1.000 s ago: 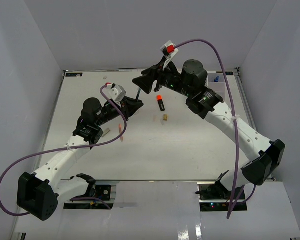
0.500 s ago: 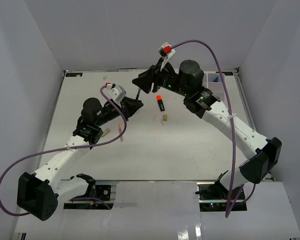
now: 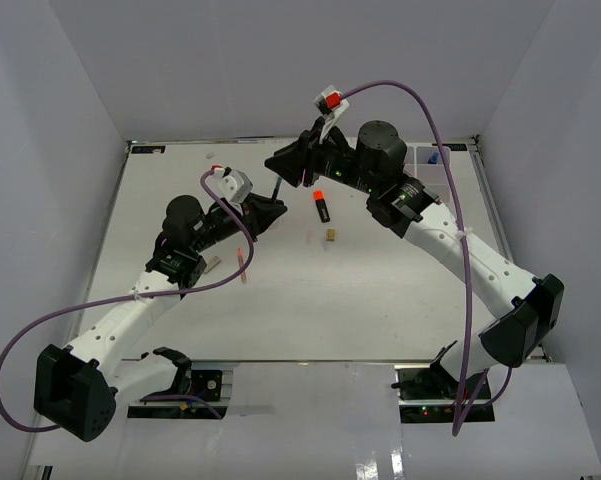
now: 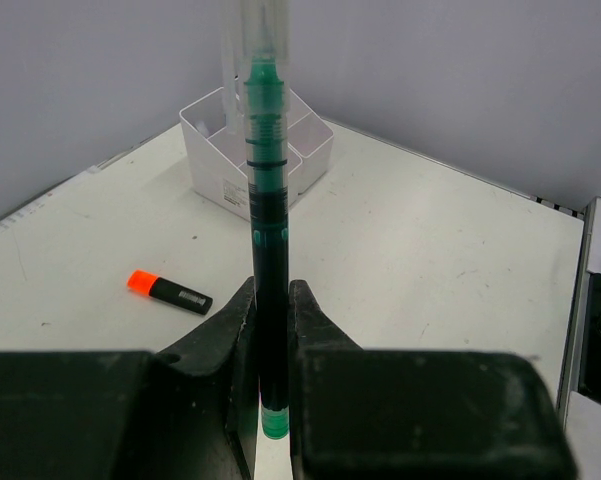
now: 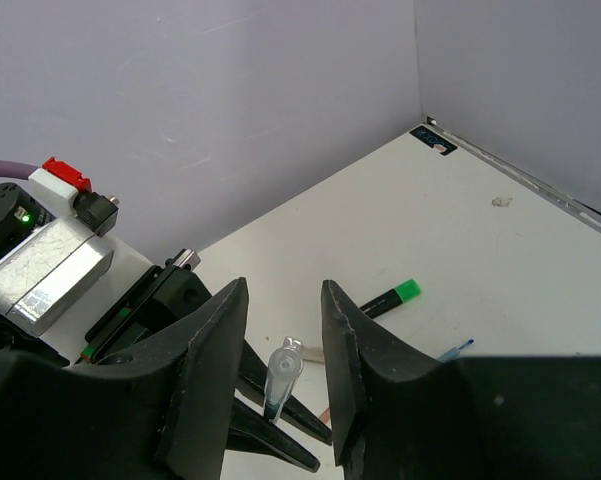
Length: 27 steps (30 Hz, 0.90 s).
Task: Sort the stationery into containers
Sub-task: Close the pen cap on the pen.
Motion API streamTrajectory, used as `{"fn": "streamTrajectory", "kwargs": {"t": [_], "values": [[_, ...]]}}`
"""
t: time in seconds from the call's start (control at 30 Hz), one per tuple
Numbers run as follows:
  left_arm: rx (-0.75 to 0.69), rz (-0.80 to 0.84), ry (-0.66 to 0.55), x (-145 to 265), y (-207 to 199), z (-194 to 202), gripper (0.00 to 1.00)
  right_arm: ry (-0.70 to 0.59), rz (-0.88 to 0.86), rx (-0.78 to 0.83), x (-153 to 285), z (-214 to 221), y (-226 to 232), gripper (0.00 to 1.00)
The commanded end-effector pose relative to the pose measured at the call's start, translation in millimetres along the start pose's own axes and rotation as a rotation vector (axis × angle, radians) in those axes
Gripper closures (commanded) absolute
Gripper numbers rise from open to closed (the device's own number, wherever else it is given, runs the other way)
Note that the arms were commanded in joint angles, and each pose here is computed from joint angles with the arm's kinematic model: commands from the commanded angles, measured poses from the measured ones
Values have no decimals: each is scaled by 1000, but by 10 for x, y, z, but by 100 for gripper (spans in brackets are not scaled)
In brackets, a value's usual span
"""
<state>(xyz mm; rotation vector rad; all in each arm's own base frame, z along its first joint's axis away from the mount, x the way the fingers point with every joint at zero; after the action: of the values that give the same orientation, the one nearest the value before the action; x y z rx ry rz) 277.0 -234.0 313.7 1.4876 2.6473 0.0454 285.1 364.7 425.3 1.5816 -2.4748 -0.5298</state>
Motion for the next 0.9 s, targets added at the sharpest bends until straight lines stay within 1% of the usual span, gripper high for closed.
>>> {"fn": "streamTrajectory", "kwargs": {"t": [0.0,0.07,0.33,0.4,0.6,0.63,0.67,0.73,0.77,0.87], "values": [[-34,1,-41,3,-11,-209,100,-34,-23,10,-33,-115,65,59],[-33,3,-42,2,-13,-216,100,-31,-23,9,-33,-104,63,62],[-36,0,-46,10,-13,-228,100,-13,-15,1,-57,-32,39,65],[-35,-2,-45,12,-8,-225,100,-13,-12,2,-54,-27,33,68],[-37,-2,-49,18,-15,-241,100,-7,-13,3,-54,-1,37,80],[-37,0,-49,18,-18,-241,100,-7,-14,3,-50,-3,42,82],[-39,0,-49,19,-14,-241,100,-4,-16,4,-50,3,49,87],[-40,4,-53,24,-25,-254,100,5,-16,6,-46,25,39,91],[-42,13,-53,26,-43,-257,100,11,-23,8,-50,41,50,92],[-45,30,-62,27,-70,-281,100,34,-38,12,-49,95,60,92]]}}
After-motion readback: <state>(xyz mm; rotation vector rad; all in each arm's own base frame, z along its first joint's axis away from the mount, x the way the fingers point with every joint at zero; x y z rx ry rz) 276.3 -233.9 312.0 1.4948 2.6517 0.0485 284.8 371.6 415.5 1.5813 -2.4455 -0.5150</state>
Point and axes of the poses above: each gripper's point midway between its finger pads, its own x axis back along the fingers, its own y axis along the line the jaws close on, z = x × y, the point moved 2 cm from there along x, back along the fingers, and after that the axes turned 7 degrees about -x, right-handed, at the moved point
